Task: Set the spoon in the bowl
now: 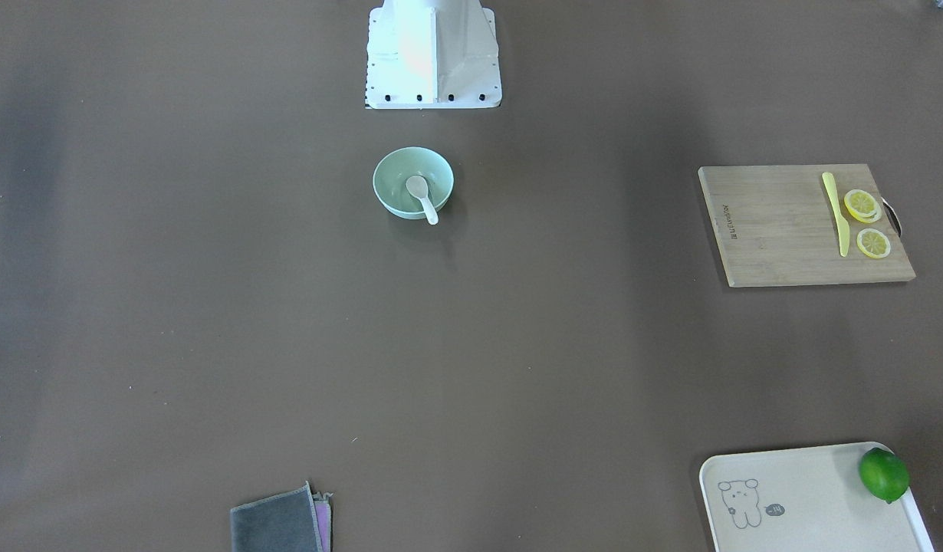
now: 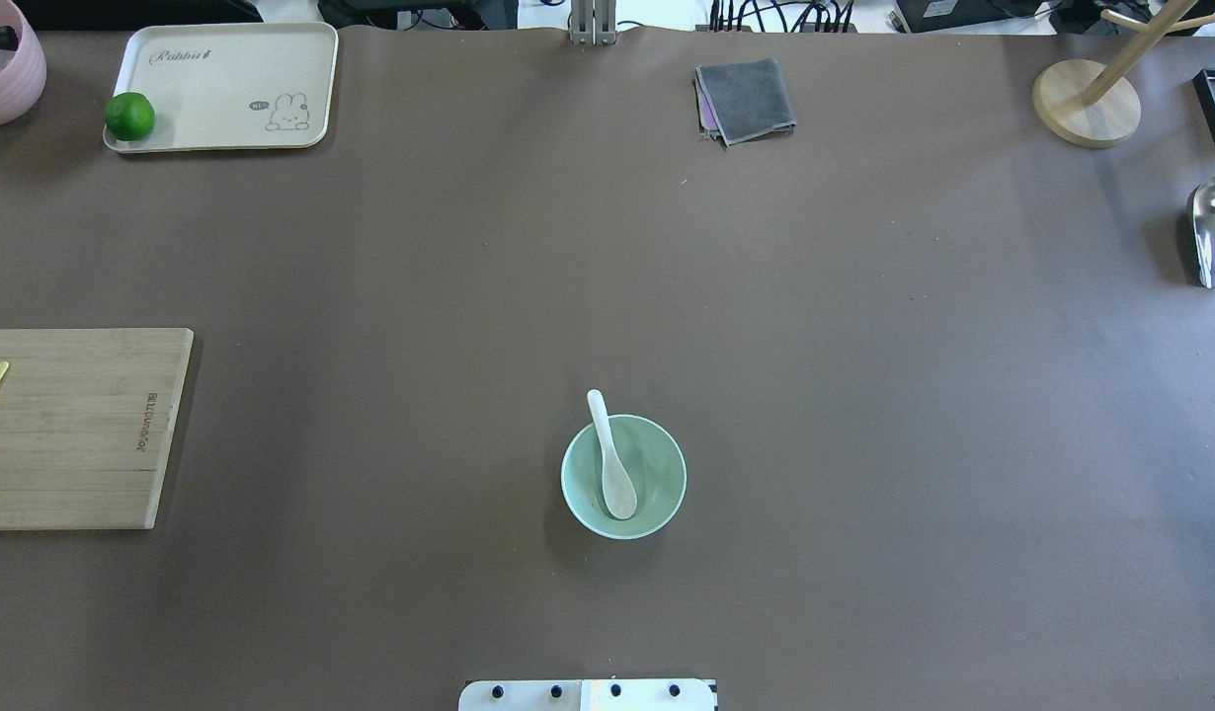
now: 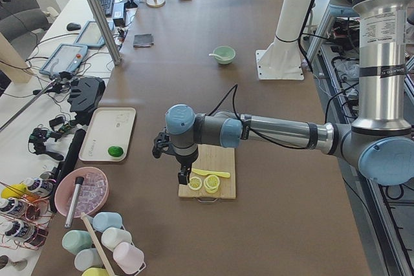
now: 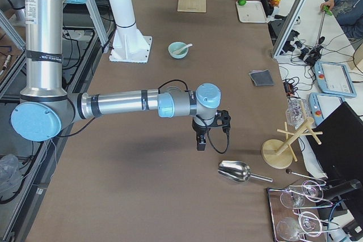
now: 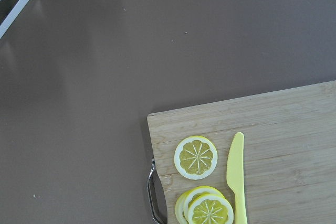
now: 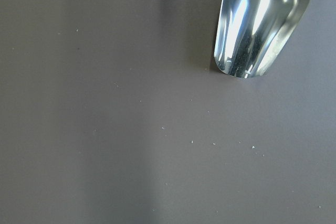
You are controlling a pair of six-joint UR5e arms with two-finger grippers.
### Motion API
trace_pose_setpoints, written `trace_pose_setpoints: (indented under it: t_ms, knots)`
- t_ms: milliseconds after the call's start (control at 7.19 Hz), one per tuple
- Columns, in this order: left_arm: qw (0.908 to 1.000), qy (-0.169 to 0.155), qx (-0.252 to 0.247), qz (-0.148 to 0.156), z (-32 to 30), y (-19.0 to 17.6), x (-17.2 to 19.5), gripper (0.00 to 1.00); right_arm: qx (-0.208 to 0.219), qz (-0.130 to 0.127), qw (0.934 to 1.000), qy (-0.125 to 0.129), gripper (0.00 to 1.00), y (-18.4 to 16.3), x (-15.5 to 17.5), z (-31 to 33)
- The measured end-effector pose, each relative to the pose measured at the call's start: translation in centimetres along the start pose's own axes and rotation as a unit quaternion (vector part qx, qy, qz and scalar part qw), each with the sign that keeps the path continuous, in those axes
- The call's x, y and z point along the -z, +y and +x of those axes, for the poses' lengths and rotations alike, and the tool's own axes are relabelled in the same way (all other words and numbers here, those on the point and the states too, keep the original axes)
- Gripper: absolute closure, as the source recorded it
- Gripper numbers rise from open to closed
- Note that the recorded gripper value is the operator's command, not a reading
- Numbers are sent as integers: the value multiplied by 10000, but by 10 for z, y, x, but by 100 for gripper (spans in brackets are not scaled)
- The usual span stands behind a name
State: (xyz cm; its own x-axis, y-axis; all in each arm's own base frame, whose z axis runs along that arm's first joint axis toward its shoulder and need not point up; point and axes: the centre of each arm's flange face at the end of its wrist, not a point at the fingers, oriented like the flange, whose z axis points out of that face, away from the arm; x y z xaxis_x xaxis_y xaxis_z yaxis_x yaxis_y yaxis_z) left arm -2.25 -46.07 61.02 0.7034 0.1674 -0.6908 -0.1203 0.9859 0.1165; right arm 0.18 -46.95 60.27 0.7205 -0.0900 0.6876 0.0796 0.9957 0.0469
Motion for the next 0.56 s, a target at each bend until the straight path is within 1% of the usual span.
trace_pose_setpoints:
  t_ms: [278,557]
  knots:
    - [10000,3,-1,6,1,-1,0,2,167,-24,9999,4,0,4,-2,3]
    - [10000,14,2,4,1,-1,1,2,201,-23,9998,-1,0,4,-2,4]
